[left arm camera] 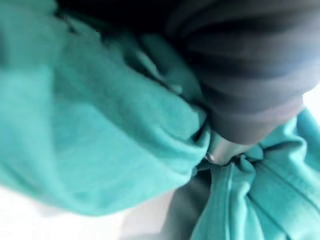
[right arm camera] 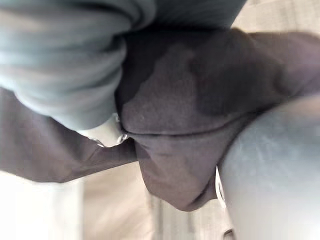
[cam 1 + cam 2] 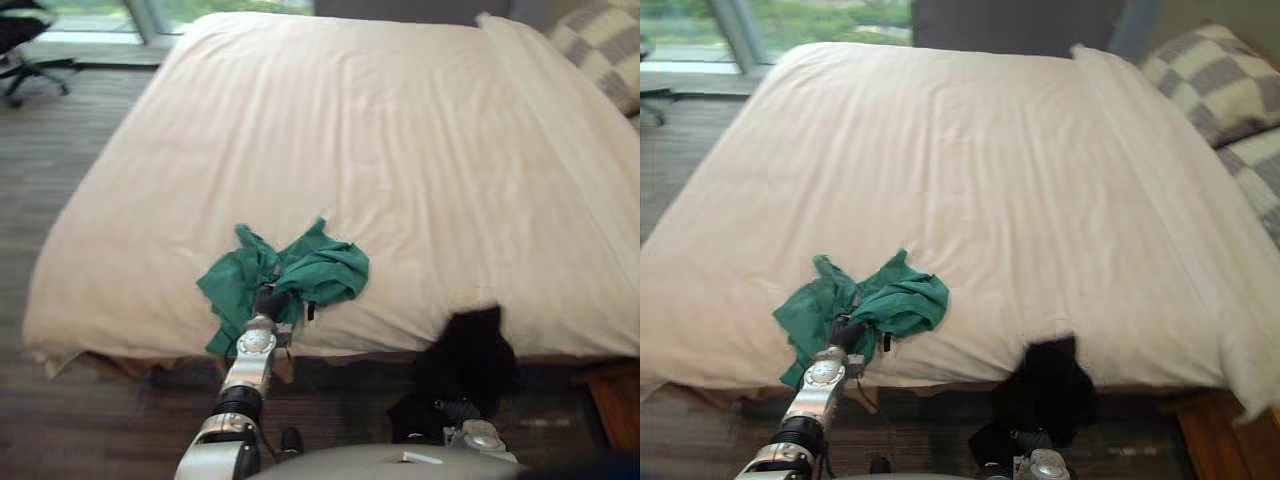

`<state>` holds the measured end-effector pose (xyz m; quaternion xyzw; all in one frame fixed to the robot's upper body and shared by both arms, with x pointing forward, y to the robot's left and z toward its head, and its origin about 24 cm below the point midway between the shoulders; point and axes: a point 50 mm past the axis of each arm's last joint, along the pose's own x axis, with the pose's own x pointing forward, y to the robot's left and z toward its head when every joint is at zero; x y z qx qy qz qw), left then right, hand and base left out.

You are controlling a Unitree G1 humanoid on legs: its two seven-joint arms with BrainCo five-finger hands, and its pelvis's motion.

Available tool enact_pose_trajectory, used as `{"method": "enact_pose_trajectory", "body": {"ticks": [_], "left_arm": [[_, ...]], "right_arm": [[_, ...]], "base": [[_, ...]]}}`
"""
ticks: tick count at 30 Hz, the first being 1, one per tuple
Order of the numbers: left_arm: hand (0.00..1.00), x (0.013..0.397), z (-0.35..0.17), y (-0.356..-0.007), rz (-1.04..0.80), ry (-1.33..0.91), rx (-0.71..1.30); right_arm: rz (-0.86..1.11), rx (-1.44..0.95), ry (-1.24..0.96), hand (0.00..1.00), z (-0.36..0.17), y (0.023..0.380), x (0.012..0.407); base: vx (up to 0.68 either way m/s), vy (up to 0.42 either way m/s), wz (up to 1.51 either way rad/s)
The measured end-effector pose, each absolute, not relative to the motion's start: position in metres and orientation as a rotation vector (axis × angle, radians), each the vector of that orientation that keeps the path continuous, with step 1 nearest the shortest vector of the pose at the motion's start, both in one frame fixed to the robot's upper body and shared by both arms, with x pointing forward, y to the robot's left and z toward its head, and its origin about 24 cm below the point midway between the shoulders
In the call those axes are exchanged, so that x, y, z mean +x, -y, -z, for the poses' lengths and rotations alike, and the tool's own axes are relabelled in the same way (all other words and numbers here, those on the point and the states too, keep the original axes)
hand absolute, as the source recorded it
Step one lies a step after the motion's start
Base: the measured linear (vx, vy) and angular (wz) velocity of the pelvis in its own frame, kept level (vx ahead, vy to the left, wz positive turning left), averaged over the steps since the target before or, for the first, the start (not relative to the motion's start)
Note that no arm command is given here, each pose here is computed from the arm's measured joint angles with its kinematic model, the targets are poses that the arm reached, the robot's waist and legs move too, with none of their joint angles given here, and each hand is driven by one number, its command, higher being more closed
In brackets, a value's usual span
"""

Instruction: Tidy the bed and pick cloth on bed and put in laundry

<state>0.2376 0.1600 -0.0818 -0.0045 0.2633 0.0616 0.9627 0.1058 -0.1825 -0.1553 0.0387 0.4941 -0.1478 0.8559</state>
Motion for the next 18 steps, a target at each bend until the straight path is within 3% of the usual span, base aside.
{"method": "enact_pose_trajectory", "body": {"ticks": [6, 12, 18], "left_arm": [[1.00, 0.172, 0.105, -0.207, -0.334, -0.652, -0.108], [1.00, 0.141, 0.100, -0.190, -0.452, -0.586, -0.358], [1.00, 0.135, 0.095, -0.170, -0.471, -0.569, -0.443]], "right_arm": [[0.249, 0.161, -0.930, 1.00, 0.144, 0.156, 0.116], [0.205, 0.169, -0.704, 1.00, 0.113, 0.149, 0.139], [0.196, 0.116, -0.529, 1.00, 0.082, 0.155, 0.153]], "base": [[0.07, -0.174, 1.32], [-0.08, -0.063, 1.10], [-0.11, 0.051, 1.49]]}}
